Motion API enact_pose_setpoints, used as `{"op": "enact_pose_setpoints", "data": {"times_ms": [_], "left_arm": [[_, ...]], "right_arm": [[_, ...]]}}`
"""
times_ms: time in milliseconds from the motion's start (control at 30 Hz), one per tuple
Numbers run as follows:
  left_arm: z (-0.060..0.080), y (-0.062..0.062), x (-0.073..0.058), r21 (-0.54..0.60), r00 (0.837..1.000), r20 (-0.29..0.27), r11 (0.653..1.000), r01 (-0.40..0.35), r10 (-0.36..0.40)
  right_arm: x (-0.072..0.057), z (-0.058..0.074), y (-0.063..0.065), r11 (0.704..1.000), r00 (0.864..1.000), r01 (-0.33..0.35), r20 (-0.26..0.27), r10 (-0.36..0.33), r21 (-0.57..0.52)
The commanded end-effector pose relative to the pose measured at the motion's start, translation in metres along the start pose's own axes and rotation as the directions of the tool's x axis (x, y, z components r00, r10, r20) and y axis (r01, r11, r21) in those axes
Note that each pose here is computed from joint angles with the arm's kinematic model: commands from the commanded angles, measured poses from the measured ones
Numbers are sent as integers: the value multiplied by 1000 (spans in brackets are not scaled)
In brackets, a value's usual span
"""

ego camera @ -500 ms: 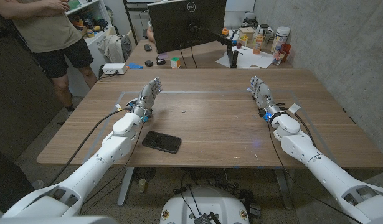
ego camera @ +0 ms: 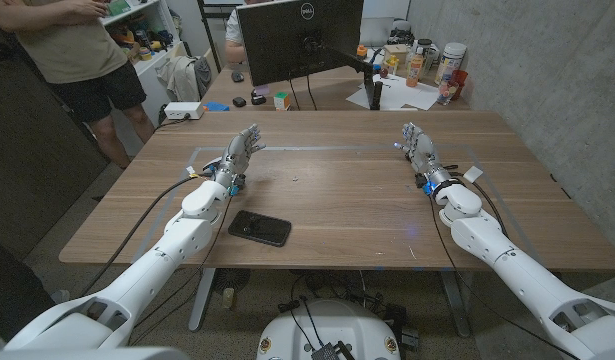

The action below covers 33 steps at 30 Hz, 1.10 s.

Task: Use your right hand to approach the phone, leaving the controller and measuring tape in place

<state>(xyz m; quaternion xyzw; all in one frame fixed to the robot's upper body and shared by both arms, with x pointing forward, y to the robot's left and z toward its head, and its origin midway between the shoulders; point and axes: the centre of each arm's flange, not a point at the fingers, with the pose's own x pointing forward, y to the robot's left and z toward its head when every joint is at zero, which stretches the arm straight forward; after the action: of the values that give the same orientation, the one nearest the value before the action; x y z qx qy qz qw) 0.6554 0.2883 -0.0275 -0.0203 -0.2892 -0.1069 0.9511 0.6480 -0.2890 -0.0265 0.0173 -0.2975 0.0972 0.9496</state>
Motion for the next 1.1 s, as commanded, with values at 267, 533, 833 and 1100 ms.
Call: {"op": "enact_pose_setpoints", "data": {"times_ms": [267, 533, 833, 1100], "left_arm": [[-2, 0, 3, 3, 1000, -10, 1000, 9, -9], [-3, -1, 7, 4, 1000, -17, 1000, 19, -19], [-3, 1, 11, 8, 1000, -18, 1000, 23, -23], [-4, 2, 14, 9, 999, -20, 999, 33, -33]], "right_arm": [[-36, 21, 22, 986, 997, 68, 56, -60, -150], [-55, 27, 45, 972, 996, 70, 66, -57, -226], [-71, 27, 71, 958, 997, 60, 63, -45, -281], [-86, 30, 94, 941, 997, 57, 73, -34, -334]]}}
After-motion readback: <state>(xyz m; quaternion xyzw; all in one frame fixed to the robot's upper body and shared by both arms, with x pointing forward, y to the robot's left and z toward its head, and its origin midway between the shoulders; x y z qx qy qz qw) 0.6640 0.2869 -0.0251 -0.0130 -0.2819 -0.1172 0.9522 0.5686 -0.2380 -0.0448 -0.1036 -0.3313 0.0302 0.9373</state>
